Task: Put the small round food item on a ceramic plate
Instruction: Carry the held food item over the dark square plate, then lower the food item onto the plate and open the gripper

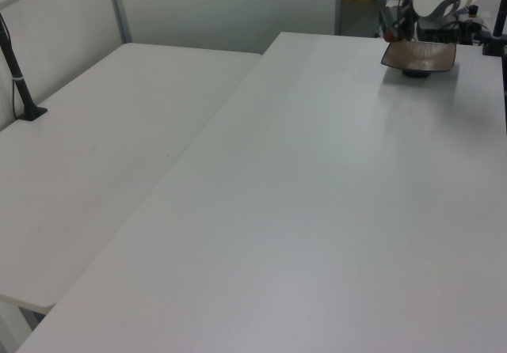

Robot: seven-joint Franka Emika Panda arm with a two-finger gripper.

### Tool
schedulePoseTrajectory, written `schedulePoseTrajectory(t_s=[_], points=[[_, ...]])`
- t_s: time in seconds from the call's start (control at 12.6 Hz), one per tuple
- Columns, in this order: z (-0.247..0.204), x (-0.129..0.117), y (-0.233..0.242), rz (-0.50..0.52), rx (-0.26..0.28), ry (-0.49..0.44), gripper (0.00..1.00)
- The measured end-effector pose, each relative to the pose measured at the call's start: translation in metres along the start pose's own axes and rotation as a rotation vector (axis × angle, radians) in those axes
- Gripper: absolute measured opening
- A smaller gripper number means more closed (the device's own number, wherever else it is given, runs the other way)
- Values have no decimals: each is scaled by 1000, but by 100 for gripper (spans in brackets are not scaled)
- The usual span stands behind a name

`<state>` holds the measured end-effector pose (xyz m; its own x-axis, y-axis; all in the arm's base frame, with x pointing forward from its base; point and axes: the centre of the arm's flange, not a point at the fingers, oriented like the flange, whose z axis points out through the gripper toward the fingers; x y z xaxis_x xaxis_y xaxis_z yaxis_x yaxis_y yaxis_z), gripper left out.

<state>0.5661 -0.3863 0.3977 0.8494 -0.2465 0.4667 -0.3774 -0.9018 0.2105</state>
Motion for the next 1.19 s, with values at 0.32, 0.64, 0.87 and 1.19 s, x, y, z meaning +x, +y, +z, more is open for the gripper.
schedulePoseTrajectory(t_s=[0.32,0.64,0.87,1.19], points=[[9,-28,13,4,-4,-53,22],[21,-41,10,2,3,-85,40],[27,-44,8,0,5,-95,73],[25,-40,8,-2,3,-86,100]])
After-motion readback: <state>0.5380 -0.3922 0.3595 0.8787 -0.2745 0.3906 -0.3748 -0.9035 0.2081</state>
